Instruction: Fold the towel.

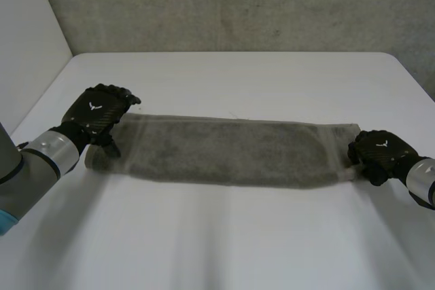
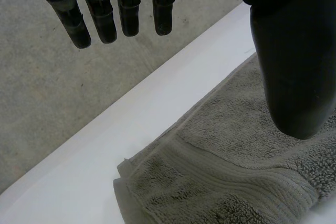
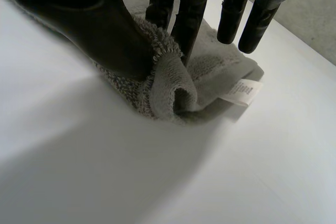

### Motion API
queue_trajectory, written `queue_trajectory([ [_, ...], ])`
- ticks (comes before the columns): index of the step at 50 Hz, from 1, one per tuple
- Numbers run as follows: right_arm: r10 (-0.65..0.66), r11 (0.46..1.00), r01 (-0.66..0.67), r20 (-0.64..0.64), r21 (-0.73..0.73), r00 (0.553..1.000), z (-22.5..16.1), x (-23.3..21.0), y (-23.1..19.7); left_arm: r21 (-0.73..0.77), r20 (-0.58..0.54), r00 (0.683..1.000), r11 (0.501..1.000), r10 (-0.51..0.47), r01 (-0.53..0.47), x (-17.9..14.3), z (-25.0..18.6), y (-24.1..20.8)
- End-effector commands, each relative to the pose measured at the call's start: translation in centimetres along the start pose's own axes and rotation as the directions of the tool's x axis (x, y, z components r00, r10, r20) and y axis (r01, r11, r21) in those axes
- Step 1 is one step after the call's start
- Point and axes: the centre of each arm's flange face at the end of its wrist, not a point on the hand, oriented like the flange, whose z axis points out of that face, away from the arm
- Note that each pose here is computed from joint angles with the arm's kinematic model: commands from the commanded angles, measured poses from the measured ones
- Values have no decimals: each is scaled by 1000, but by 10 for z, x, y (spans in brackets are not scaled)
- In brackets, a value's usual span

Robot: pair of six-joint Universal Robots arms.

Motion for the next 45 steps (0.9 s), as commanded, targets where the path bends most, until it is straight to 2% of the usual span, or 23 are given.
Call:
queue_trajectory([
  [1,28,999,-29,-61,-13,998,-4,23,6,0,2,1000,1000,0,0,-1,0,0],
  [3,45,999,-48,-149,-18,988,-8,57,12,-3,7,1000,1000,-2,2,-2,0,1],
  [4,45,999,-48,-150,-18,988,-8,57,12,-3,7,1000,1000,-2,2,-2,0,1],
  [6,48,999,-53,-260,-11,965,-18,100,15,-9,14,1000,1000,-5,6,-4,-2,2],
  [8,42,999,-46,-306,-7,951,-25,120,12,-10,15,1000,1000,-6,6,-5,-2,2],
  [11,32,999,-30,-331,10,943,-31,140,-5,-9,16,1000,1000,-5,5,-5,-2,2],
  [17,2,997,20,-307,69,952,-40,139,-51,-7,20,1000,1000,-5,6,-6,-2,2],
  [19,-37,984,76,-233,161,972,-34,102,-96,-5,19,1000,1000,-5,5,-6,-2,1],
  [20,-37,984,76,-232,161,972,-34,102,-96,-5,19,1000,1000,-5,5,-6,-2,1],
  [22,-80,959,108,-117,261,990,-26,45,-135,-7,20,1000,1000,-5,5,-6,-2,2],
  [23,-80,959,108,-116,261,990,-26,45,-135,-7,20,1000,1000,-5,5,-6,-2,2],
  [25,-150,925,141,-2,352,989,-21,-22,-166,-9,23,1000,1000,-5,5,-5,-2,2],
  [26,-150,925,141,-1,352,989,-21,-22,-166,-9,23,1000,1000,-5,5,-5,-2,2],
  [27,-190,910,161,40,382,981,-20,-59,-176,-8,21,1000,1000,-5,5,-5,-2,1],
  [28,-191,910,161,41,382,981,-20,-59,-176,-8,21,1000,1000,-5,5,-5,-2,1],
  [30,-258,883,188,110,430,960,-16,-129,-183,-10,22,1000,1000,-5,6,-5,-2,2],
  [31,-258,883,188,110,430,960,-16,-129,-183,-10,22,1000,1000,-5,6,-5,-2,2],
  [33,-313,853,203,161,480,936,-15,-186,-185,-11,25,1000,1000,-6,6,-5,-2,2],
  [34,-313,853,203,161,480,936,-15,-186,-185,-11,25,1000,1000,-6,6,-5,-2,2],
  [36,-352,842,206,220,499,910,-7,-230,-176,-10,27,1000,1000,-5,5,-6,-2,2],
  [37,-353,842,206,221,499,909,-7,-230,-176,-10,27,1000,1000,-5,5,-6,-2,2],
  [39,-380,843,209,273,496,884,-1,-262,-164,-11,28,1000,1000,-5,6,-7,-2,2],
  [45,-422,842,250,295,478,857,8,-281,-145,-10,25,1000,1000,-5,5,-6,-2,2],
])
